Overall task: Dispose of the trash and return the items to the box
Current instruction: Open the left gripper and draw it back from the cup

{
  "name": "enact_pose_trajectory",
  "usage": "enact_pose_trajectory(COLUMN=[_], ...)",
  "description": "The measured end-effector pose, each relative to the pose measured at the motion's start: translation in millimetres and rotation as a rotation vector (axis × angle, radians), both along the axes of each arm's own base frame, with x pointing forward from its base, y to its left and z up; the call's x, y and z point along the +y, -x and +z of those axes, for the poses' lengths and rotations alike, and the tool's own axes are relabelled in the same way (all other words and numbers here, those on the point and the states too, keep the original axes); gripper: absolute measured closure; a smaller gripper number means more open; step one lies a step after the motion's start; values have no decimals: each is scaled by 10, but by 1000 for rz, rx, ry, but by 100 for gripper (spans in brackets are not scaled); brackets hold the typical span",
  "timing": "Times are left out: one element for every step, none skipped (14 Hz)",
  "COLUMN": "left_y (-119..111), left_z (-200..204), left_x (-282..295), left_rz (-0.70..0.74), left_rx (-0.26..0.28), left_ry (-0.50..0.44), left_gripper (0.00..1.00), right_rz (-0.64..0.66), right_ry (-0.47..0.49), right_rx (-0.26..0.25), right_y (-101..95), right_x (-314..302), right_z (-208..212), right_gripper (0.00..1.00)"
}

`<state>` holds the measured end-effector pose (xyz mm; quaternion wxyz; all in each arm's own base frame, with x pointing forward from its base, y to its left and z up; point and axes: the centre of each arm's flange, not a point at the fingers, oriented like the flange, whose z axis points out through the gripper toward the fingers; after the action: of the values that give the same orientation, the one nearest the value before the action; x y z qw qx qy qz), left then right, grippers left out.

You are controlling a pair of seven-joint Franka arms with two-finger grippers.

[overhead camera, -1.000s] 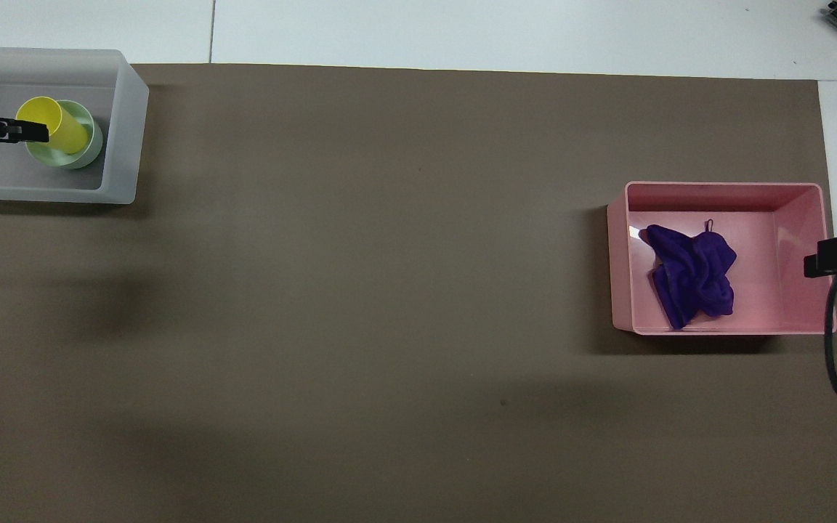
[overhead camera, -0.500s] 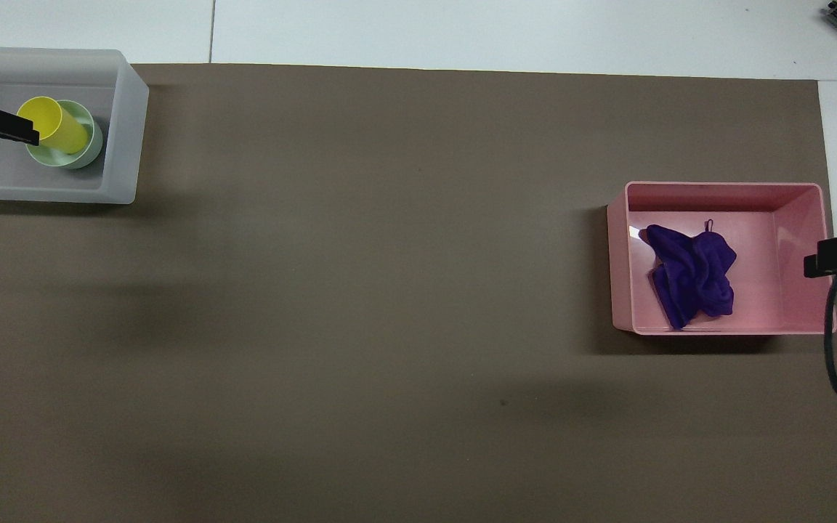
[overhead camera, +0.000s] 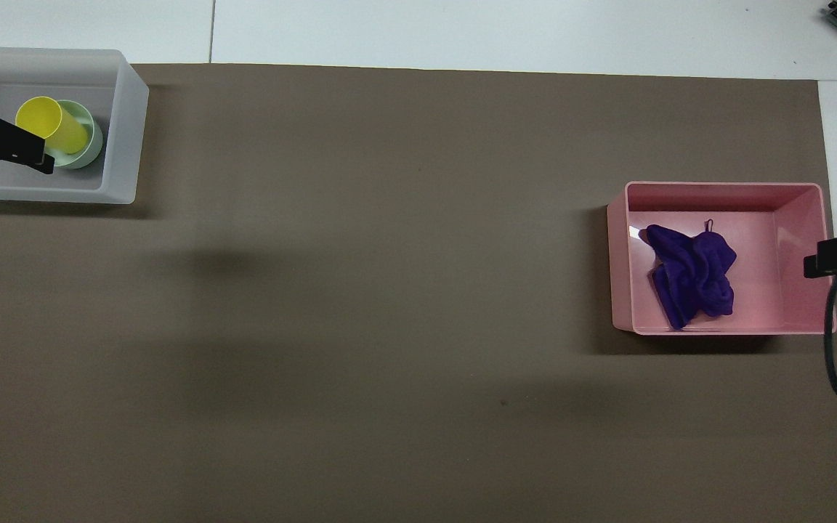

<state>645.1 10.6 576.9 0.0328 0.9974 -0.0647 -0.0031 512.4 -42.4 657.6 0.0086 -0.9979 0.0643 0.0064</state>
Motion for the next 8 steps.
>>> enact_pose_trajectory(left_y=[116, 304, 502, 678, 821, 915, 960, 987], left_z=[115, 220, 300, 364, 413, 443, 443, 422], left_x=[-234, -472, -672, -821, -902, -910, -875, -805], left_rz=[-21, -34, -41, -44, -45, -46, -40, -28], left_rx=[-7, -10, -10, -9, -8, -7, -4, 2], left_ry=[-3, -6, -10, -13, -16, -18, -20, -21], left_gripper=[0, 0, 0, 0, 0, 0, 0, 0], right_rz=[0, 2, 6, 10, 9, -5, -21, -26], right_ry=[0, 1, 1, 1, 1, 2, 3, 3], right_rx=[0, -6, -11, -13, -10, -3, 3, 6], right_y=[-4, -18, -37, -56, -74, -93, -110, -125], right_x=[2, 12, 30, 51, 70, 83, 91, 101], right_z=[-12, -35, -74, -127, -187, -246, -287, -312], right_gripper=[0, 0, 0, 0, 0, 0, 0, 0])
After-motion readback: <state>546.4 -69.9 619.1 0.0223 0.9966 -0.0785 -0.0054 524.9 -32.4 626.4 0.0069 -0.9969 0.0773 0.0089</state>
